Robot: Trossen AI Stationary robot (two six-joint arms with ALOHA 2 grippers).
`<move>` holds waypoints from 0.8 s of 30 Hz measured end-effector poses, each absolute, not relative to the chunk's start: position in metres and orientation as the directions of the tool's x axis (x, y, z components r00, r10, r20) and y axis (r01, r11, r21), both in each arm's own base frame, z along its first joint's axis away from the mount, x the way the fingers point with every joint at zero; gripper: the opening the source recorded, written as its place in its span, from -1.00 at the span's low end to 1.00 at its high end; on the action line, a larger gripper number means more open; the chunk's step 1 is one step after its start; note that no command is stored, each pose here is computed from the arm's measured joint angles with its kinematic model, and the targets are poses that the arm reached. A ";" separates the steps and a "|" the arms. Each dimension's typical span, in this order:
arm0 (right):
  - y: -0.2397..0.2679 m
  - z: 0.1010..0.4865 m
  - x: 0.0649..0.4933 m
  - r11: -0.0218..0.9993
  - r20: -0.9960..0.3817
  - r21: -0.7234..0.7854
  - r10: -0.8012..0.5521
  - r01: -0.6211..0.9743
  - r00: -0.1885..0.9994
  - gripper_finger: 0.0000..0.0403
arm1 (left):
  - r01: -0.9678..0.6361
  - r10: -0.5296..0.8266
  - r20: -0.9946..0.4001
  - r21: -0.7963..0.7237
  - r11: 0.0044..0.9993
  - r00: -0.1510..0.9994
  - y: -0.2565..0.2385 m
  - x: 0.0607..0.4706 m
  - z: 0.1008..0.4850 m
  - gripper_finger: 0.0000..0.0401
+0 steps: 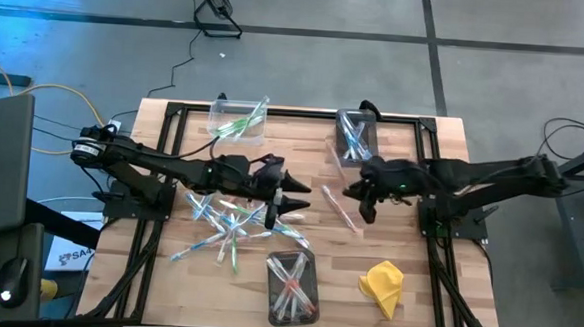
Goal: Pick & Place Toothbrushes
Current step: Put the orange toothbrush into the bottom black bin
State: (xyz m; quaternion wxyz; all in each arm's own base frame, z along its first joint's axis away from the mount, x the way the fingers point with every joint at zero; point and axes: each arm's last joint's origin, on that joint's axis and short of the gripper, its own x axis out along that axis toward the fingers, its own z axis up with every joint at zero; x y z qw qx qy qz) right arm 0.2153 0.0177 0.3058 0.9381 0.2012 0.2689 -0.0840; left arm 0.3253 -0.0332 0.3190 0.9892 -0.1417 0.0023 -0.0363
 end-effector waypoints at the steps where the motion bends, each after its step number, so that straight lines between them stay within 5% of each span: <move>1: 0.019 0.311 0.216 0.905 -0.496 0.341 -0.057 0.255 0.866 -0.94 | 0.075 -0.072 0.019 -0.267 0.961 0.997 -0.033 0.325 0.320 -0.07; 9: 0.035 0.338 0.224 0.935 -0.216 0.324 -0.074 0.143 0.974 -0.94 | 0.111 -0.069 0.168 -0.258 0.960 0.983 -0.033 0.324 0.335 -0.07; 24: 0.069 0.315 0.246 0.981 -0.272 0.178 -0.030 0.081 0.962 -0.93 | 0.108 -0.002 0.327 -0.305 0.946 0.945 -0.026 0.320 0.350 -0.07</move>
